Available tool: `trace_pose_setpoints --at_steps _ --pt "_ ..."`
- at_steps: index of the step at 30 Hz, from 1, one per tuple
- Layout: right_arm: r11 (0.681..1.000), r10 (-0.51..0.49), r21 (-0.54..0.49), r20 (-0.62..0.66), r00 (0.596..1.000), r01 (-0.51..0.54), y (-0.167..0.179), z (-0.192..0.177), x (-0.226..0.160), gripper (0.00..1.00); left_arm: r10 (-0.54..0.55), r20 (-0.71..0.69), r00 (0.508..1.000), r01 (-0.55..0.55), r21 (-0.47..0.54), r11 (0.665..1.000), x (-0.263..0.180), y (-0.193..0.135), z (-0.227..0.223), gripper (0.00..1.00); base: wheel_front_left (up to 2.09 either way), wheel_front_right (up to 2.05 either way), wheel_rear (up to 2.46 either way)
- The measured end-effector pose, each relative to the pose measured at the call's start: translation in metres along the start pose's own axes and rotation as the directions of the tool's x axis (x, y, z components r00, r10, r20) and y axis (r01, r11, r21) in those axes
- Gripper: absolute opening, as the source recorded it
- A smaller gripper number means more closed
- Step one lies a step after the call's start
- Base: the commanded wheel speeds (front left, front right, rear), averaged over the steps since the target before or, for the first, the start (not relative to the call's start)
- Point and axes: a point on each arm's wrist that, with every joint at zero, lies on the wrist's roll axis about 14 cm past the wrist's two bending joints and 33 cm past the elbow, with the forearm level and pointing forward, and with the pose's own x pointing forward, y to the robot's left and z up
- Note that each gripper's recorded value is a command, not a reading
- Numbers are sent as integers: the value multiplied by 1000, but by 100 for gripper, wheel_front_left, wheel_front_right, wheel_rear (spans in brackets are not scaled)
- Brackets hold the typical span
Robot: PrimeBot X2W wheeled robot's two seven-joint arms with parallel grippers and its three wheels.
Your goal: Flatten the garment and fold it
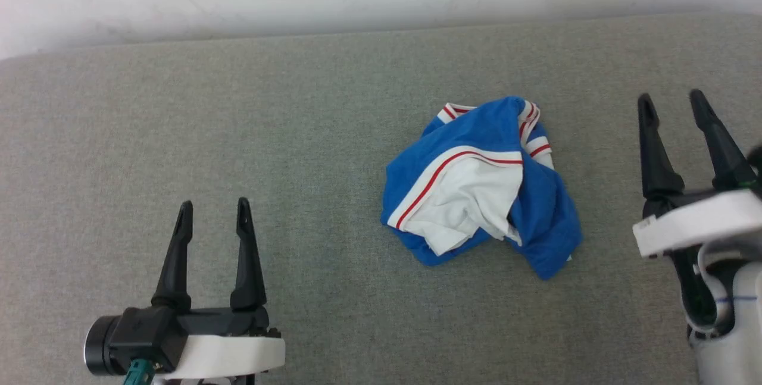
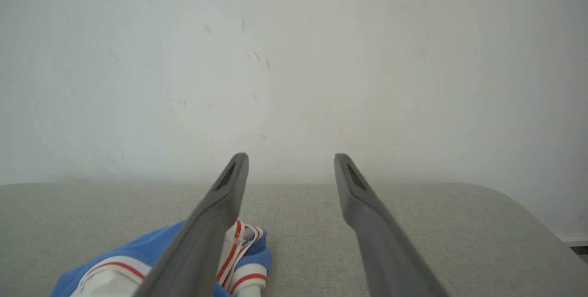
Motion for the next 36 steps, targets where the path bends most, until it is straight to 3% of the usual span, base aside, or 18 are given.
trace_pose_setpoints --at_steps 3,5,9,15,20,26,27,28,31,36 --pt "999 49 -6 -148 988 -50 5 -20 13 100 3 6 1000 -3 5 1000 3 2 0 100 0 0 0" --pt "997 77 -5 -273 959 -82 8 -41 18 100 10 3 1000 -10 7 1000 2 4 -1 100 0 0 0" --pt "981 127 -79 -435 891 -179 15 -70 21 100 10 1 1000 -10 11 1000 2 6 -2 100 0 0 0" --pt "968 164 -42 -638 753 -246 29 -126 8 100 39 -23 999 -39 8 999 -3 13 -8 100 0 0 0" --pt "959 185 -18 -715 674 -283 39 -156 0 100 62 -25 998 -61 24 998 -6 22 -8 100 0 0 0" --pt "960 178 -3 -765 618 -281 44 -179 -2 100 78 -46 996 -76 31 997 -12 28 -13 100 0 0 0" --pt "960 176 -3 -771 612 -279 44 -182 0 44 80 -52 995 -78 32 996 -13 28 -14 100 0 0 0" --pt "964 173 6 -771 613 -265 44 -183 2 0 80 -57 995 -79 35 996 -13 29 -16 100 0 0 0" --pt "968 179 24 -763 621 -250 49 -184 5 0 80 -68 994 -77 40 996 -14 28 -20 100 0 0 0" --pt "973 181 30 -712 679 -228 49 -168 14 0 72 -70 995 -69 36 997 -12 26 -21 100 0 0 0"
